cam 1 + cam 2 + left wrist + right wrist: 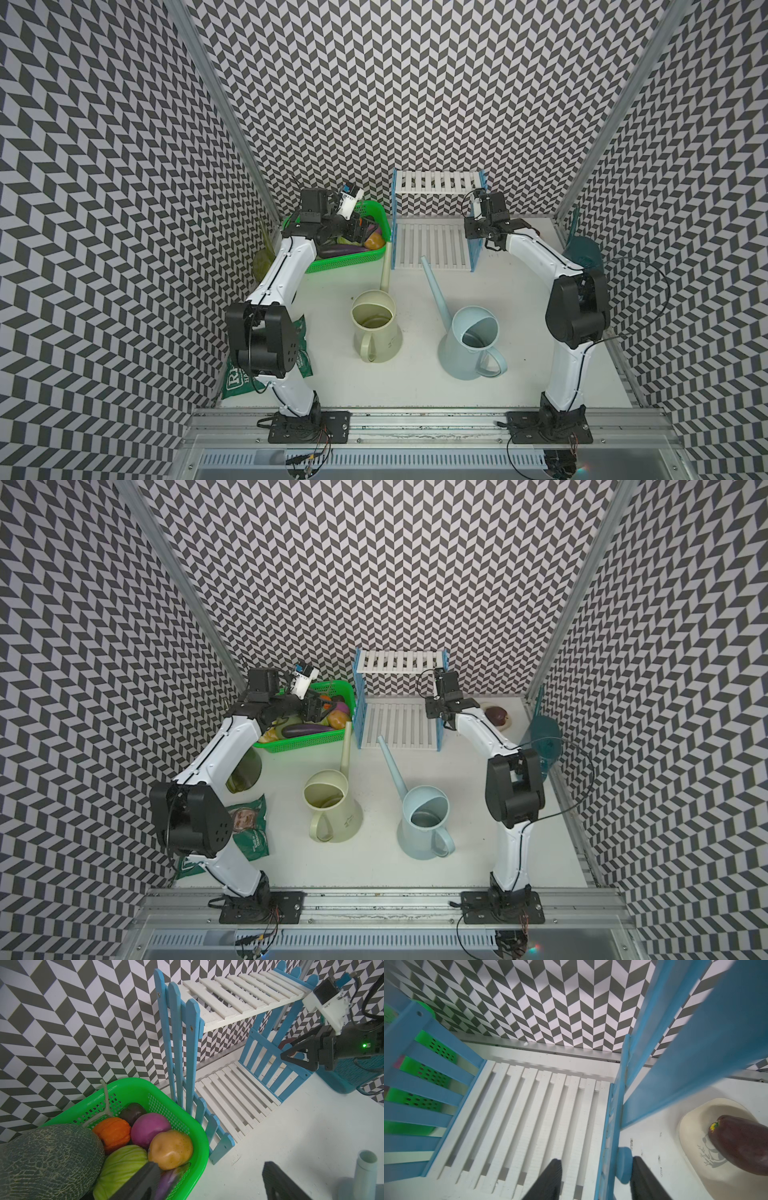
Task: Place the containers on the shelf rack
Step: Adjust the shelf at the center of the board.
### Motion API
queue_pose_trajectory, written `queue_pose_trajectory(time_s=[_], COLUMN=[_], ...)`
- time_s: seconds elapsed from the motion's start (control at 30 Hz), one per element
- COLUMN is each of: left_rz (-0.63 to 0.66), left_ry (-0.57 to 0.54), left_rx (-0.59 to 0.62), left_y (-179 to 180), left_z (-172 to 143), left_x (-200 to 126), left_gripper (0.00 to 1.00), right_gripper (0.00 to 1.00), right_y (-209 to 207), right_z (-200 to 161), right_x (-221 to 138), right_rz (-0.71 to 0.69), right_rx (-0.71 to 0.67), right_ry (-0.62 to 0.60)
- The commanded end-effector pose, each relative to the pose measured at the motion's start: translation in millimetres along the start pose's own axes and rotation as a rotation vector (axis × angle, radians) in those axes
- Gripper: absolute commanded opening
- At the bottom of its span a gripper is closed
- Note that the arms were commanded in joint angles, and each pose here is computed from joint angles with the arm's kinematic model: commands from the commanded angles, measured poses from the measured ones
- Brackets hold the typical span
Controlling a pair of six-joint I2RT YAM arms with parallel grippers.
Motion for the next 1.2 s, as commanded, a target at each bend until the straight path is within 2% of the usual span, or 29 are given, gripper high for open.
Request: queue_pose_trajectory(time_s=[0.0,0.17,0.27,0.33,0.4,0.47,0.53,0.6,0.77,0.97,1.17], left_rz=[-0.011,-0.014,-0.018,-0.019,-0.023,-0.027,-0.032,-0.036,-0.063,-0.118,-0.142], left_ry=[-0.013,-0.010,-0.008,-0.008,-0.004,-0.004,-0.001,0.000,0.003,0.013,-0.009], left_rx=[0.022,0.024,0.030,0.038,0.040,0.044,0.048,0.051,0.052,0.104,0.123], left_y=[-6.7,-9.0,-11.3,-12.5,-13.1,-14.2,-14.8,-15.5,-21.5,-48.5,-62.5], left_z=[6.0,5.8,5.6,5.7,3.7,3.3,2.0,1.1,-0.4,6.3,19.3], left_x=[-9.9,-12.7,-14.9,-16.5,-16.3,-16.5,-16.2,-15.9,-12.9,-6.2,-3.4], left_gripper=[0.85,0.85,0.86,0.86,0.87,0.87,0.87,0.87,0.87,0.87,0.87], right_gripper=[0.65,0.74,0.78,0.81,0.84,0.89,0.95,1.00,1.00,1.00,1.00], right_y=[15.0,15.3,12.9,12.0,17.9,24.2,23.7,19.8,22.0,26.0,36.2], right_z=[38.4,58.1,51.1,37.5,10.6,-26.5,-58.1,-76.9,-104.3,-144.4,-158.3], right_x=[-45.9,-113.7,-153.0,-178.1,-199.6,-216.6,-230.4,-253.3,-307.8,-316.2,-328.0], right_rz=[0.087,0.124,0.147,0.175,0.260,0.341,0.351,0.339,0.461,0.456,0.493], right_rx=[0.022,0.031,0.006,-0.049,-0.194,-0.365,-0.468,-0.513,-0.529,-0.592,-0.647], right_ry=[-0.131,-0.259,-0.287,-0.303,-0.290,-0.229,-0.164,-0.147,-0.150,0.044,0.155])
Point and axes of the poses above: each gripper's point midway between its finger pads, its own x axis out along the fingers, its own y axis along the line the jaws close on, z = x × y, the point moved 5 cm from there along -x, back along the fingers, and after that the axes turned 7 degrees about x, right-handed, at the moved point
